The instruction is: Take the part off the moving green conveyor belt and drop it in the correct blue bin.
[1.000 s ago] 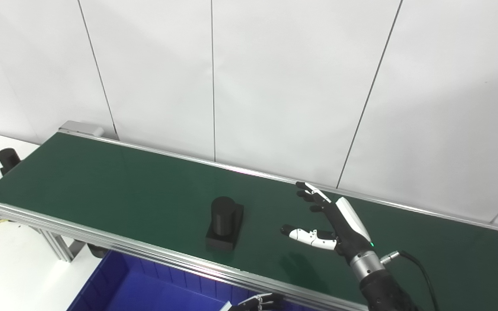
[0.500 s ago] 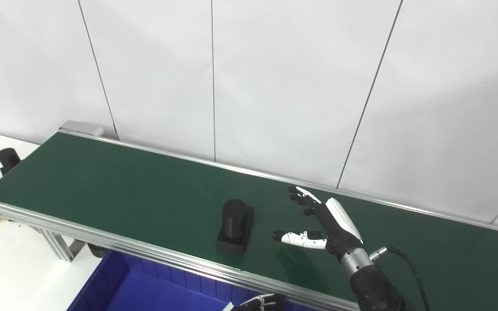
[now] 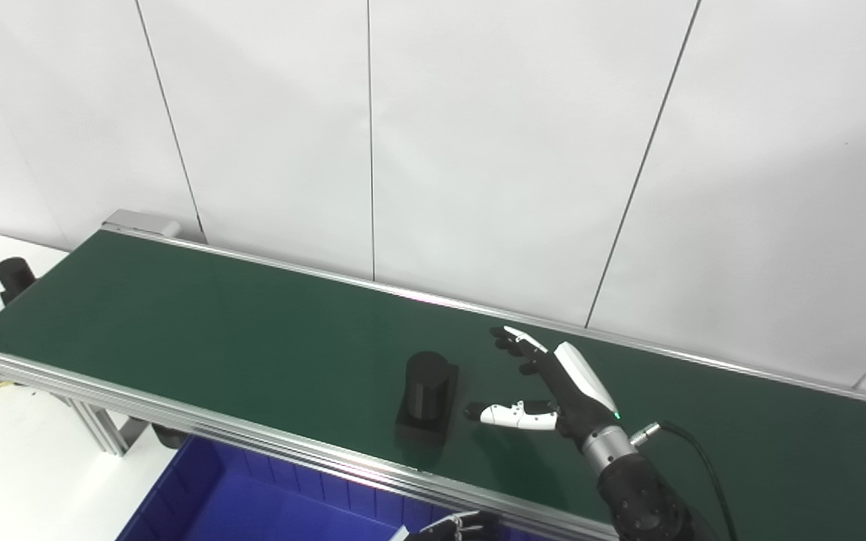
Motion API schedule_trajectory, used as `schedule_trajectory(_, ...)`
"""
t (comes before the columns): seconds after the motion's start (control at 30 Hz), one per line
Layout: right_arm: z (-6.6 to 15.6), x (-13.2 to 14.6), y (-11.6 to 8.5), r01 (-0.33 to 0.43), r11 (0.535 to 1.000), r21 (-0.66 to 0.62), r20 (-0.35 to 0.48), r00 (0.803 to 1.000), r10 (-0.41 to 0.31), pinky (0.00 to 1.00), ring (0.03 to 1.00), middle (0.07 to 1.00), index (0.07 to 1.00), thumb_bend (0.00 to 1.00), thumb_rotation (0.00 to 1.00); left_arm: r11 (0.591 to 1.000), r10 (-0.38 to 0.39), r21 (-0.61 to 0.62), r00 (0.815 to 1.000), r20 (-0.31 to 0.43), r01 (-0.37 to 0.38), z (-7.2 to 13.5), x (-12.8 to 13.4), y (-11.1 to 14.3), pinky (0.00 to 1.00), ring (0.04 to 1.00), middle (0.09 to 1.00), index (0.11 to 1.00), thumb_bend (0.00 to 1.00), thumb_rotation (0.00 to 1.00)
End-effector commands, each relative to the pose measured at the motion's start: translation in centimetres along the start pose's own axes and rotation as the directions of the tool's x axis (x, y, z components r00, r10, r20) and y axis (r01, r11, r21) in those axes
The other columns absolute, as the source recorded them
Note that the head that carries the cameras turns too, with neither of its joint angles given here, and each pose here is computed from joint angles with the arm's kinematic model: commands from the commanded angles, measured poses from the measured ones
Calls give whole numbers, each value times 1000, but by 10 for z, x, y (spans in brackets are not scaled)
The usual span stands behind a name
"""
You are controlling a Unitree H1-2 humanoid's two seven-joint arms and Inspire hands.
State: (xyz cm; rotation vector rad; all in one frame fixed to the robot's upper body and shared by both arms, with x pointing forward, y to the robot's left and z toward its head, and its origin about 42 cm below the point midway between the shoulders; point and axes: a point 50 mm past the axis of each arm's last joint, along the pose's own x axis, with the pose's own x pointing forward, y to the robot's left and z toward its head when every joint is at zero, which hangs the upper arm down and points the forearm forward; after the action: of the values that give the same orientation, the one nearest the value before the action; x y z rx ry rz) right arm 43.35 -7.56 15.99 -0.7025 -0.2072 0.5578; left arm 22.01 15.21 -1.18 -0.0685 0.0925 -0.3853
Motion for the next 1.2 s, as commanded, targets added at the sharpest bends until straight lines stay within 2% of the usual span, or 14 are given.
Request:
schedule_trajectory(0.0,28,16,-13,32,999,-26,109,994,-29,801,883,872,899,765,433,1000,-15,15,997,70,14,11,7,-7,670,759,799,826,1000,238)
schedule_trajectory(0.17,27,19,-10,17,999,-27,101,995,-14,801,878,872,898,773,441,1000,-16,10,997,74,16,12,6,-10,675,759,798,826,1000,218)
schedule_trajectory(0.67,28,21,4,-5,1000,-31,93,996,8,775,853,858,886,794,410,1000,-17,6,997,77,17,13,3,-12,662,754,796,823,1000,241)
schedule_trajectory(0.97,22,21,14,-11,1000,-24,80,997,12,776,852,852,862,824,352,1000,-17,9,997,81,16,15,0,-11,673,760,799,826,1000,241)
schedule_trajectory(1.07,20,20,17,7,1000,-25,86,996,-5,756,831,829,843,838,303,1000,-14,9,997,79,14,16,-2,-9,676,765,799,827,1000,238)
schedule_trajectory(1.13,17,19,17,25,999,-20,86,996,-23,707,780,781,800,855,200,1000,-12,12,997,82,11,16,-2,-9,677,763,799,830,1000,241)
schedule_trajectory(1.17,16,18,17,32,999,-17,87,996,-30,702,775,776,796,855,188,1000,-13,15,996,85,12,16,-3,-8,677,763,799,831,1000,241)
